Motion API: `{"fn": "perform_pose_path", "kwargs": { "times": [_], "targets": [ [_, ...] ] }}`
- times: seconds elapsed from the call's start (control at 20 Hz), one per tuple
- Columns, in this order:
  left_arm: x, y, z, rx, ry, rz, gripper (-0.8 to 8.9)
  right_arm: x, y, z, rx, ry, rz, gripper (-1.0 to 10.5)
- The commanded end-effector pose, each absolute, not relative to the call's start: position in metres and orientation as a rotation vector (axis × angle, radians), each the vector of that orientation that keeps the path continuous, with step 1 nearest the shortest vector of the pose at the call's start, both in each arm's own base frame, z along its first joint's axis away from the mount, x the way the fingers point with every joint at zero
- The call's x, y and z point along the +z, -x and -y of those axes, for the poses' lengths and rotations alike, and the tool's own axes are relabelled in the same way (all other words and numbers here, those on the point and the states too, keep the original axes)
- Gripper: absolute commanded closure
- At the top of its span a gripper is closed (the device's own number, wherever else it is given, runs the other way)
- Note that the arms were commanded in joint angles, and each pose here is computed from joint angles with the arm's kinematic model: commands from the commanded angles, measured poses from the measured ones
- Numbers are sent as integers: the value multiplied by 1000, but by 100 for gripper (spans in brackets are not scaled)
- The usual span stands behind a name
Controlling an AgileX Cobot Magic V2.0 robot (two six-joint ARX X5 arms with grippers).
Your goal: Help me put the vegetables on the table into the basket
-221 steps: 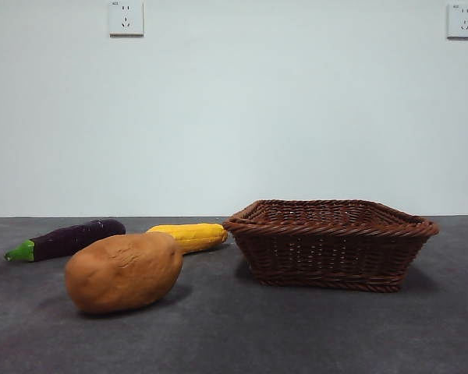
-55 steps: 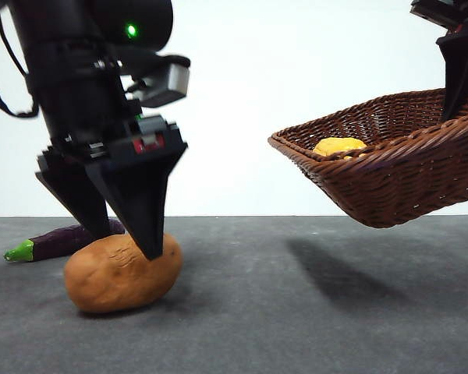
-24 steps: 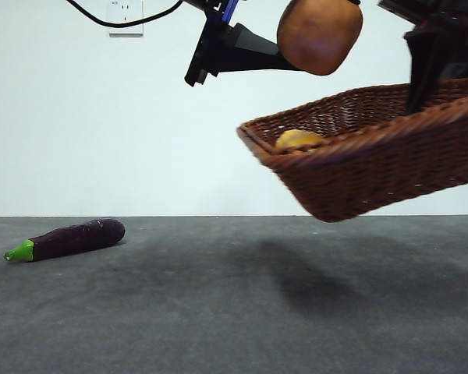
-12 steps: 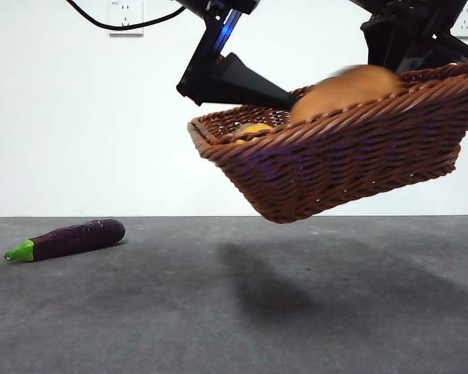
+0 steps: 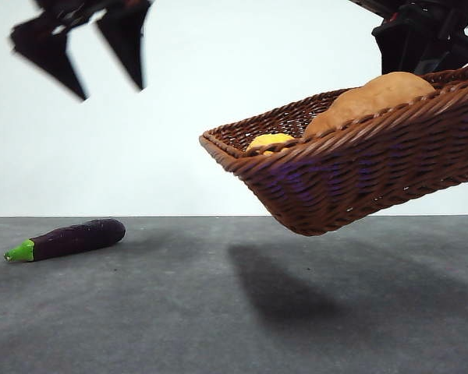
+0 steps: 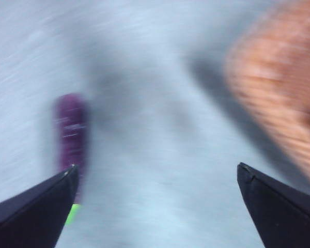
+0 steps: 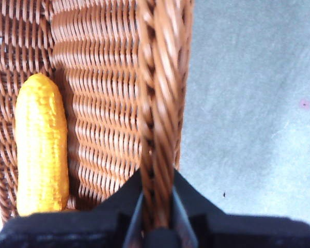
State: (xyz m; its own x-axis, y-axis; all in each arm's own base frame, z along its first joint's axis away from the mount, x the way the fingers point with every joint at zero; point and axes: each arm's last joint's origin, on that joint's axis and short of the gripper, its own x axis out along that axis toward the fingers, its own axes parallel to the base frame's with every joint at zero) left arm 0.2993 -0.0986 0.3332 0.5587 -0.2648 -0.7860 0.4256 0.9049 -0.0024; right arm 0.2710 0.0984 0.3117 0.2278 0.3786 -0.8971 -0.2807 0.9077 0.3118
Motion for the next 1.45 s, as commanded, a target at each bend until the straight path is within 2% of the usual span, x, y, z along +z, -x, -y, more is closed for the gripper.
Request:
{"fn": "perform_pose_path", "kwargs": {
  "times": [0.05, 0.25, 0.45, 0.65, 0.7, 0.8, 0.95, 1.2, 1.3, 1.45],
  "targets": [
    [302, -332, 68, -411, -230, -956, 189, 315, -271, -99, 482, -78, -1240, 962],
    [249, -371, 58, -428, -328, -1019, 188, 315, -271, -99, 495, -60, -1231, 961],
    [208, -398, 63, -411, -326, -1018, 188, 315, -272, -99, 494, -49, -1228, 961],
    [160, -409, 64, -389, -320, -1140, 193, 315, -272, -99, 494, -49, -1225, 962],
    [155, -409, 64, -391, -317, -1153, 259, 315, -272, -99, 493, -49, -1226, 962],
    [155, -411, 65, -397, -310, -1137, 437, 315, -272, -99, 494, -49, -1224, 962],
    [156, -411, 69, -415, -287, -1129, 837, 315, -273, -99, 495, -51, -1210, 962],
    [164, -406, 69, -419, -226, -1149, 822, 315, -273, -99, 495, -53, -1207, 962],
    [186, -398, 71, -480, -133, -1129, 822, 315, -273, -99, 492, -56, -1209, 962],
    [241, -374, 74, -616, 54, -1053, 822, 315, -273, -99, 481, -71, -1214, 962]
  ]
}}
